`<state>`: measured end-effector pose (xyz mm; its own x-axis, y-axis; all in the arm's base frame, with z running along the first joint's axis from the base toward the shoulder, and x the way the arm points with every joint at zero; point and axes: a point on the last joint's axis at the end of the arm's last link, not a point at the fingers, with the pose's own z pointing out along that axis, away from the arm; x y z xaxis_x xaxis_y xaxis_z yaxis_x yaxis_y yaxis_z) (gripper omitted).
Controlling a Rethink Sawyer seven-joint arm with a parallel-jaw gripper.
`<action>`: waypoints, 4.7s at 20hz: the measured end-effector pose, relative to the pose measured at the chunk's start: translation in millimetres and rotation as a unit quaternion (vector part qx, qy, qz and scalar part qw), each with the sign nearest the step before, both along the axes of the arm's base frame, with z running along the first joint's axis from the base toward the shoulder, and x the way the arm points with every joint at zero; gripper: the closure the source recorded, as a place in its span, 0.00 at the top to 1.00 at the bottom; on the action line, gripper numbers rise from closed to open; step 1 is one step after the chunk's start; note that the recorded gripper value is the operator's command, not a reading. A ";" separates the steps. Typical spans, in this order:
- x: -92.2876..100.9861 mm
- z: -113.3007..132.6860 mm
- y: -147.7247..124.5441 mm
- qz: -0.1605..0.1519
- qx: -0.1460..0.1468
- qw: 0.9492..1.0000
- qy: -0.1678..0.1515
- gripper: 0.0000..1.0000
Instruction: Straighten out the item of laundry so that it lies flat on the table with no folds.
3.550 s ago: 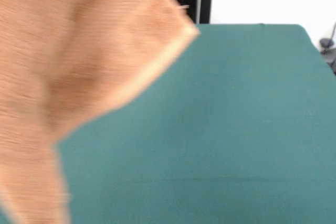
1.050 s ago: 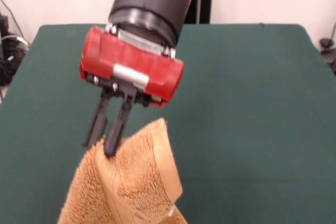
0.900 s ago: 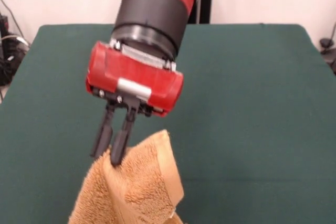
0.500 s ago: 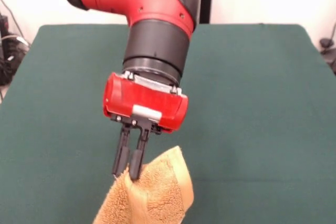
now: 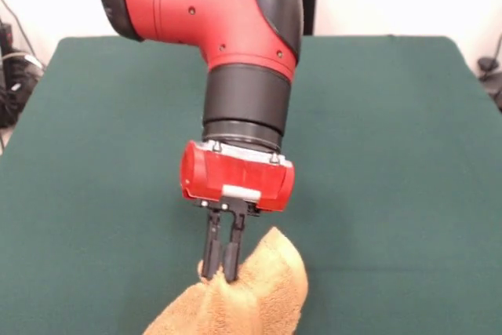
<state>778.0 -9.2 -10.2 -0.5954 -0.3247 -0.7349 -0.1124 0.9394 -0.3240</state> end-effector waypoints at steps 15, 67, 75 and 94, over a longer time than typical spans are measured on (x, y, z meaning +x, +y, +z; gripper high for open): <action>-22.9 -5.2 14.5 0.001 0.011 0.988 0.155 0.00; -234.5 -6.4 99.6 0.060 -0.007 0.905 0.422 0.00; -270.7 15.5 100.0 0.057 -0.002 0.894 0.444 0.00; -280.2 52.0 93.2 0.058 -0.011 0.890 0.452 1.00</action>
<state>497.8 84.0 41.8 -0.9018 -0.4308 0.0346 -0.4322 0.8990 -0.0712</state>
